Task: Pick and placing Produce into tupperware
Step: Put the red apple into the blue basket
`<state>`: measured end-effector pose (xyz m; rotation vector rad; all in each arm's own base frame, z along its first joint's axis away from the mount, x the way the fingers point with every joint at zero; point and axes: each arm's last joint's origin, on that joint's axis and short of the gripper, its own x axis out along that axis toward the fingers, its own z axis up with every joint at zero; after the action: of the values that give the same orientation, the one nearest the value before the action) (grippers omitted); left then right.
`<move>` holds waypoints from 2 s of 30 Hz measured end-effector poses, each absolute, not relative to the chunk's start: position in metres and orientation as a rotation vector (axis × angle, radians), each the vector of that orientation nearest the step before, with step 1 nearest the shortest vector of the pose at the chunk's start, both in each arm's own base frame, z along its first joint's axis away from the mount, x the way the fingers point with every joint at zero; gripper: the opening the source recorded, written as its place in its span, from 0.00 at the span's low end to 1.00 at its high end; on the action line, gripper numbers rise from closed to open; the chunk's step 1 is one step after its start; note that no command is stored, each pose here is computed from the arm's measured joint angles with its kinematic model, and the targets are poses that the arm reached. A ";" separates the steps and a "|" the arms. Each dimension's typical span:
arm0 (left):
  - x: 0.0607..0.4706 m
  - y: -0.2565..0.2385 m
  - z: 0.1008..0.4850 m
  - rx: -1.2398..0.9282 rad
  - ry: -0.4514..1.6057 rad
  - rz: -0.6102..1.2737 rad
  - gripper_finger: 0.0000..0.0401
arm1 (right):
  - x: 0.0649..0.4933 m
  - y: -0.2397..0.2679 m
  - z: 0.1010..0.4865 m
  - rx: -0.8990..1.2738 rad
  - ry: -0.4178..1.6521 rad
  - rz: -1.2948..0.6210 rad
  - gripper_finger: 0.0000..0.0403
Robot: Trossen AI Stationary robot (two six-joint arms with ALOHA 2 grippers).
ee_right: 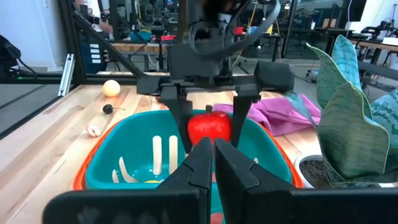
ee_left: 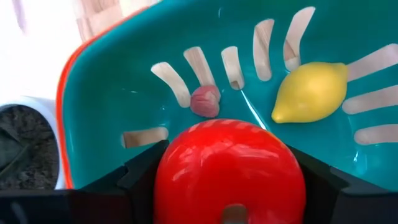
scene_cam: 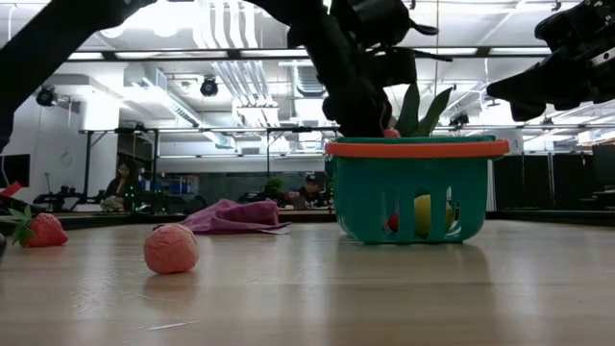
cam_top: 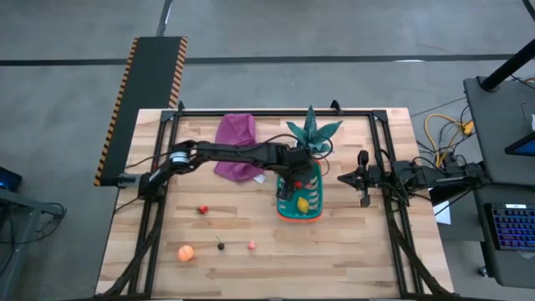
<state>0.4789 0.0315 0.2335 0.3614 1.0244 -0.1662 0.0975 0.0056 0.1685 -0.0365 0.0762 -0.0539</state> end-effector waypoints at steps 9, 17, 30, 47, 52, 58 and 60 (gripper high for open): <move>0.479 0.032 0.233 0.360 1.025 -0.165 0.59 | 0.097 0.006 0.168 -0.037 0.076 -0.053 0.02; 0.479 0.032 0.231 0.355 1.029 -0.162 0.61 | 0.097 0.006 0.168 -0.037 0.076 -0.054 0.02; 0.480 0.032 0.232 0.358 1.021 -0.151 0.65 | 0.097 0.006 0.168 -0.037 0.076 -0.054 0.02; 0.481 0.032 0.232 0.359 1.008 -0.148 0.66 | 0.097 0.006 0.168 -0.037 0.076 -0.054 0.02; 0.481 0.032 0.232 0.357 1.008 -0.147 0.66 | 0.097 0.006 0.168 -0.037 0.076 -0.054 0.02; 0.481 0.032 0.232 0.355 1.009 -0.147 0.66 | 0.097 0.006 0.168 -0.037 0.076 -0.054 0.02; 0.481 0.032 0.232 0.355 1.009 -0.147 0.66 | 0.097 0.006 0.168 -0.037 0.076 -0.054 0.02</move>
<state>0.4812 0.0323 0.2320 0.3552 1.0088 -0.1466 0.0975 0.0056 0.1685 -0.0369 0.0762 -0.0536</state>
